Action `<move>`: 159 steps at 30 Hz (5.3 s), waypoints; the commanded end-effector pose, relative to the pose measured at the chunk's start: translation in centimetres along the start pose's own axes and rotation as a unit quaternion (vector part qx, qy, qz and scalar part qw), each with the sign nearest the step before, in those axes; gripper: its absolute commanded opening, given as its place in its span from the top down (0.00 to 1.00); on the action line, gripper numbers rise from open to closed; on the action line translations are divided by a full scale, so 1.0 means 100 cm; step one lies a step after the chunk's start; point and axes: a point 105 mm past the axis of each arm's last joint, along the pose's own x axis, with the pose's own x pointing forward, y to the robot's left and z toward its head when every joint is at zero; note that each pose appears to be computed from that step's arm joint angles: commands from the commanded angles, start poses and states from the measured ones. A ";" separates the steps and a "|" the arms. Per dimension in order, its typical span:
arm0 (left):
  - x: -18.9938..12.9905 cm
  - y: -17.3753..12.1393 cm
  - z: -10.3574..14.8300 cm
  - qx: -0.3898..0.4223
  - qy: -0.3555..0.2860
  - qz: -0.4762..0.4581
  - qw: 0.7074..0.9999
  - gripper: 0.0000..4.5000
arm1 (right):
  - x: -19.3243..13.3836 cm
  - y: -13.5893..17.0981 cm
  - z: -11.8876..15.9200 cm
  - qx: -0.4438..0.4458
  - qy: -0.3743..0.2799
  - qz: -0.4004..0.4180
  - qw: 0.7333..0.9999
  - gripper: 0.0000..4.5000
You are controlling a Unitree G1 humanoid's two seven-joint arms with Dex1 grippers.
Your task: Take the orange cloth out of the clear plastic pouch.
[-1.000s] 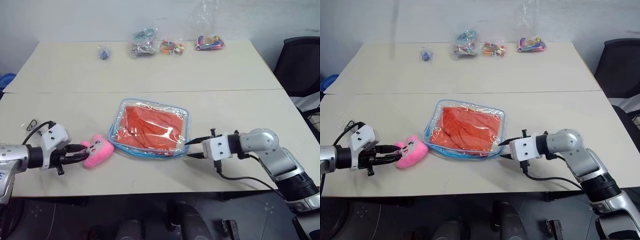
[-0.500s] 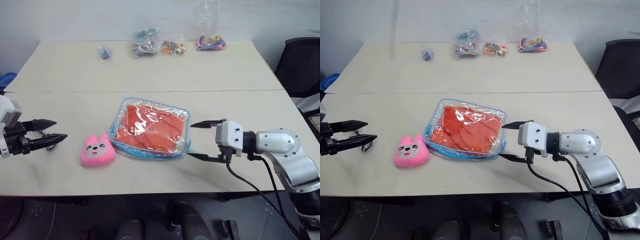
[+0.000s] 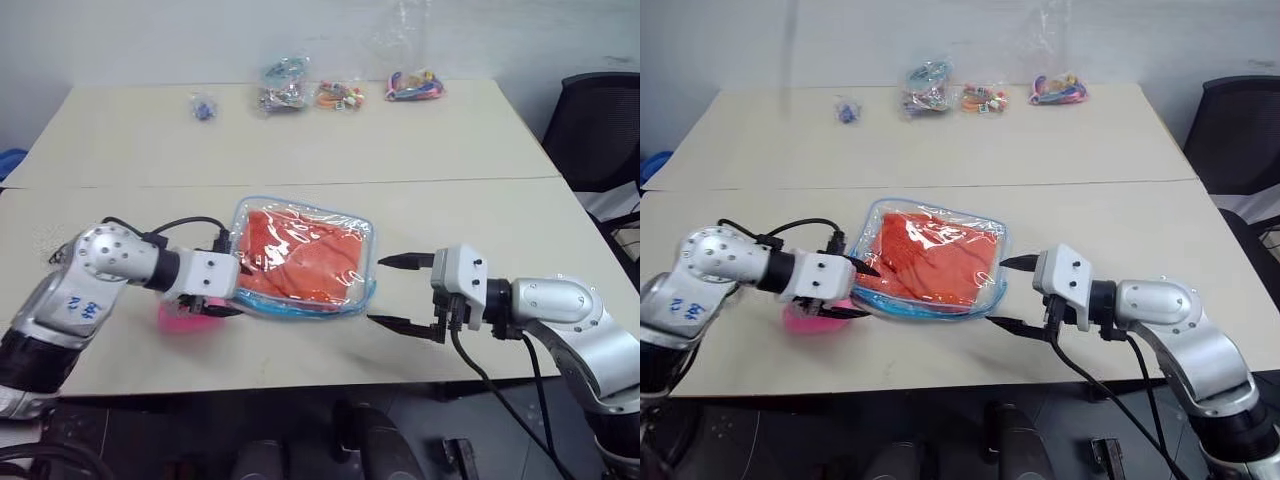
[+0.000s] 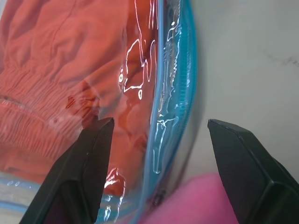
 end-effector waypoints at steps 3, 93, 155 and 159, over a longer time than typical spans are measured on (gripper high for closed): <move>0.002 0.018 0.000 0.053 0.009 0.026 0.998 0.25 | -0.005 0.006 0.010 -0.017 -0.008 -0.009 1.000 0.01; 0.039 0.039 0.079 -0.218 -0.188 0.146 0.946 1.00 | 0.084 -0.037 -0.076 -0.219 0.171 -0.100 0.955 0.12; 0.078 0.040 0.031 -0.196 -0.090 0.149 0.965 1.00 | -0.074 -0.087 0.081 -0.245 0.046 -0.180 0.952 0.99; 0.078 0.041 0.033 -0.196 -0.097 0.148 0.965 1.00 | -0.106 -0.122 0.071 -0.281 0.092 -0.290 0.910 0.99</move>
